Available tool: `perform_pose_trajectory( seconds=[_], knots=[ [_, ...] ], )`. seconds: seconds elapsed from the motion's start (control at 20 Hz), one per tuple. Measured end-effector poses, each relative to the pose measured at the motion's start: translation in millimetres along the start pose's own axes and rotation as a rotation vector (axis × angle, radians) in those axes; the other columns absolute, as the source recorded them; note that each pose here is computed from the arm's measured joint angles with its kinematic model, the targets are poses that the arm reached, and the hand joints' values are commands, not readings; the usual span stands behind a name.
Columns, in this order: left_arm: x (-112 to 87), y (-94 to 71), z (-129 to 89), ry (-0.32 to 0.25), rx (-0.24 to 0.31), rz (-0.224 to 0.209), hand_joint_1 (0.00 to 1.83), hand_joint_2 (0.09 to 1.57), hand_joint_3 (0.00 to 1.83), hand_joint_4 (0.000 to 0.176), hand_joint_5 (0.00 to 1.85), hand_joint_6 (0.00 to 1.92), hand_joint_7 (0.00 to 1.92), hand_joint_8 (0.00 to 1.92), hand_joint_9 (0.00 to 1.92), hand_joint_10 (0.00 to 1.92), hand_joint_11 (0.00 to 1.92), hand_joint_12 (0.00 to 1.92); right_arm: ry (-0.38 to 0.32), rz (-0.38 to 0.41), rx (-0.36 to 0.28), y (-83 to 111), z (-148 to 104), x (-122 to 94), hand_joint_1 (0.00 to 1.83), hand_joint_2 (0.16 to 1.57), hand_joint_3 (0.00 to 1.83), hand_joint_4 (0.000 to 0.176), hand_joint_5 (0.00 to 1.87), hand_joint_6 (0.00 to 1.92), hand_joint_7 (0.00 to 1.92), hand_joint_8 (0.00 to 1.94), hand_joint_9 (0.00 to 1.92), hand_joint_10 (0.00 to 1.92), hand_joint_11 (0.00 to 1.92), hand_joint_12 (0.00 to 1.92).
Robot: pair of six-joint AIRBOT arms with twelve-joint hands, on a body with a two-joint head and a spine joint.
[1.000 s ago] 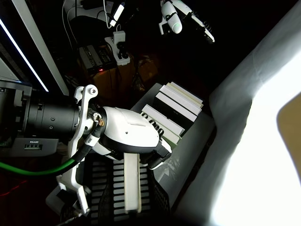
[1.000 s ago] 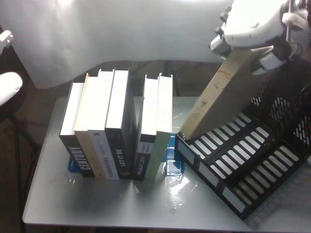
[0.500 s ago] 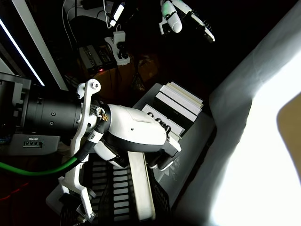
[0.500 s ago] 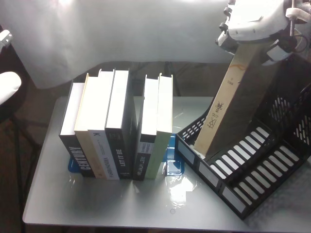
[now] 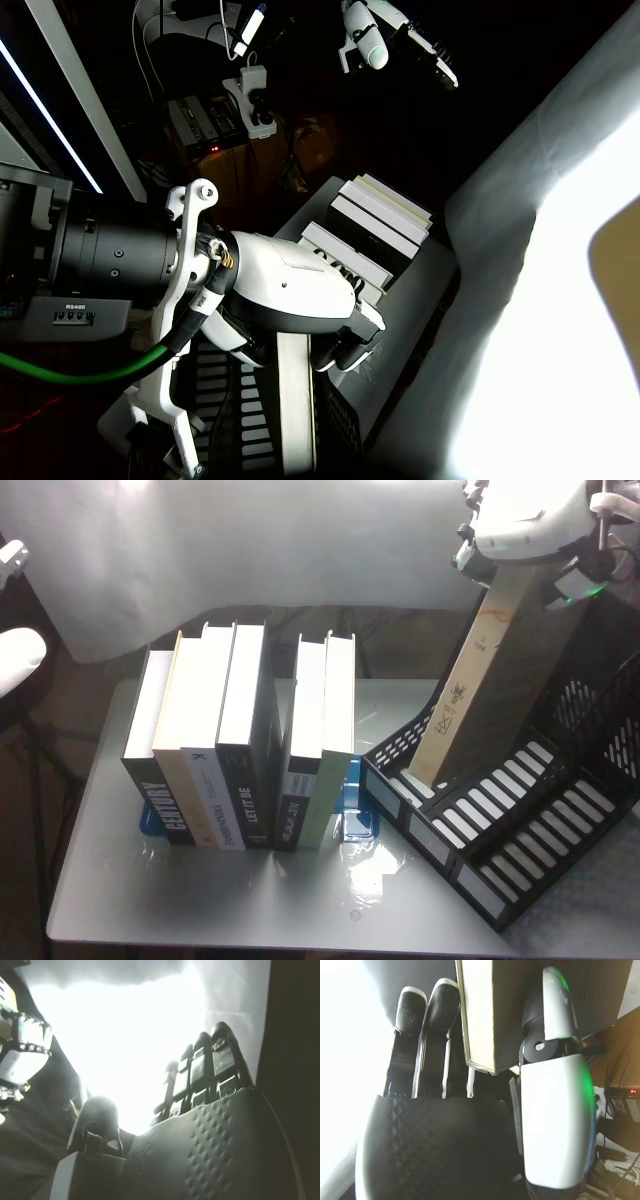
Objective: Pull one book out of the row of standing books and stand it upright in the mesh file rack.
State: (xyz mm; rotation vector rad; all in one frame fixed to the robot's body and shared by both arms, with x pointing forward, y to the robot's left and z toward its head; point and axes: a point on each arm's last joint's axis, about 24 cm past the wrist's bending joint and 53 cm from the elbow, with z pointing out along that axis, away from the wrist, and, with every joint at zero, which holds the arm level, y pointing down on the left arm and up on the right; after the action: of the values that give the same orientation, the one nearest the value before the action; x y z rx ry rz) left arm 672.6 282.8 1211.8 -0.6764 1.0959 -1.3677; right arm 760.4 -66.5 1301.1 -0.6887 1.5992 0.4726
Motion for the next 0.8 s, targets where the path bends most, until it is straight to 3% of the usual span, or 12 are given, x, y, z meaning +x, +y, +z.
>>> perform_pose_trajectory(
  seconds=[0.15,0.25,0.3,0.35,0.4,0.45,0.55,0.6,0.65,0.7,0.75,0.8],
  knots=[
    [1.1,0.2,0,0.002,0.001,-0.001,0.00,1.44,0.00,0.079,0.00,0.00,0.00,0.00,0.00,0.00,0.00,0.00,0.002,0.000,0.009,-4.2,1,1,1.35,1.21,0.00,0.000,0.74,1.15,0.87,1.19,0.71,1.63,0.45,1.92],
    [0.7,0.0,0,0.001,0.001,-0.001,0.00,1.44,0.00,0.083,0.00,0.00,0.00,0.00,0.00,0.00,0.00,0.00,0.006,0.007,0.013,-5.5,1,2,1.29,1.13,0.00,0.000,0.96,0.81,0.99,1.21,0.89,1.58,0.68,1.92],
    [0.8,-0.1,0,0.001,0.002,-0.001,0.00,1.44,0.00,0.082,0.00,0.00,0.00,0.00,0.00,0.00,0.00,0.00,0.010,0.012,0.021,-7.8,1,2,1.36,1.14,0.00,0.000,0.92,0.80,1.00,1.10,0.83,1.56,0.64,1.92],
    [0.8,-0.3,0,0.001,0.003,-0.001,0.00,1.44,0.00,0.080,0.00,0.00,0.00,0.00,0.00,0.00,0.00,0.00,0.015,0.004,0.024,-8.9,2,4,1.28,1.15,0.00,0.000,0.93,0.81,0.95,1.31,0.94,1.64,0.75,1.92],
    [0.6,0.0,0,0.000,0.003,-0.001,0.00,1.44,0.00,0.080,0.00,0.00,0.00,0.00,0.00,0.00,0.00,0.00,0.017,0.000,0.029,-11.1,1,4,1.18,1.16,0.01,0.000,0.89,1.08,1.06,1.60,1.08,1.82,1.01,1.92],
    [0.5,0.7,0,0.000,0.001,-0.001,0.00,1.44,0.00,0.084,0.00,0.00,0.00,0.00,0.00,0.00,0.00,0.00,0.018,0.000,0.037,-14.6,1,5,1.17,1.15,0.00,0.000,0.90,1.11,1.14,1.57,1.21,1.78,1.16,1.92],
    [0.6,0.6,0,0.000,0.002,-0.001,0.00,1.44,0.00,0.090,0.00,0.00,0.00,0.00,0.00,0.00,0.00,0.00,0.021,-0.007,0.049,-18.8,0,6,1.22,1.19,0.03,0.000,0.82,1.10,0.92,1.53,1.21,1.76,1.17,1.92],
    [1.2,0.4,0,0.002,0.003,0.000,0.00,1.44,0.00,0.090,0.00,0.00,0.00,0.00,0.00,0.00,0.00,0.00,0.024,-0.006,0.054,-20.9,0,7,1.13,1.21,0.04,0.000,0.79,1.31,1.10,1.76,1.25,1.89,1.28,1.92],
    [1.1,0.6,0,0.002,0.002,0.000,0.00,1.44,0.00,0.088,0.00,0.00,0.00,0.00,0.00,0.00,0.00,0.00,0.026,0.000,0.056,-22.0,0,7,1.08,1.09,0.39,0.000,0.73,1.50,1.08,1.90,1.20,1.91,1.24,1.92],
    [1.0,0.5,0,0.002,0.003,0.000,0.00,1.44,0.00,0.098,0.00,0.00,0.00,0.00,0.00,0.00,0.00,0.00,0.028,-0.001,0.058,-23.0,0,8,1.08,1.13,0.30,0.000,0.73,1.45,1.10,1.86,1.21,1.92,1.27,1.92],
    [1.0,0.4,0,0.001,0.003,0.000,0.00,1.44,0.00,0.090,0.00,0.00,0.00,0.00,0.00,0.00,0.00,0.00,0.027,-0.001,0.059,-23.4,0,8,1.04,1.22,0.20,0.000,0.65,1.54,1.00,1.89,1.12,1.92,1.20,1.92],
    [1.0,0.4,0,0.001,0.003,0.000,0.00,1.44,0.00,0.094,0.00,0.00,0.00,0.00,0.00,0.00,0.00,0.00,0.028,0.003,0.061,-24.8,0,8,1.10,1.18,0.39,0.000,0.58,1.51,0.71,1.93,1.04,1.92,1.14,1.92]
  ],
)
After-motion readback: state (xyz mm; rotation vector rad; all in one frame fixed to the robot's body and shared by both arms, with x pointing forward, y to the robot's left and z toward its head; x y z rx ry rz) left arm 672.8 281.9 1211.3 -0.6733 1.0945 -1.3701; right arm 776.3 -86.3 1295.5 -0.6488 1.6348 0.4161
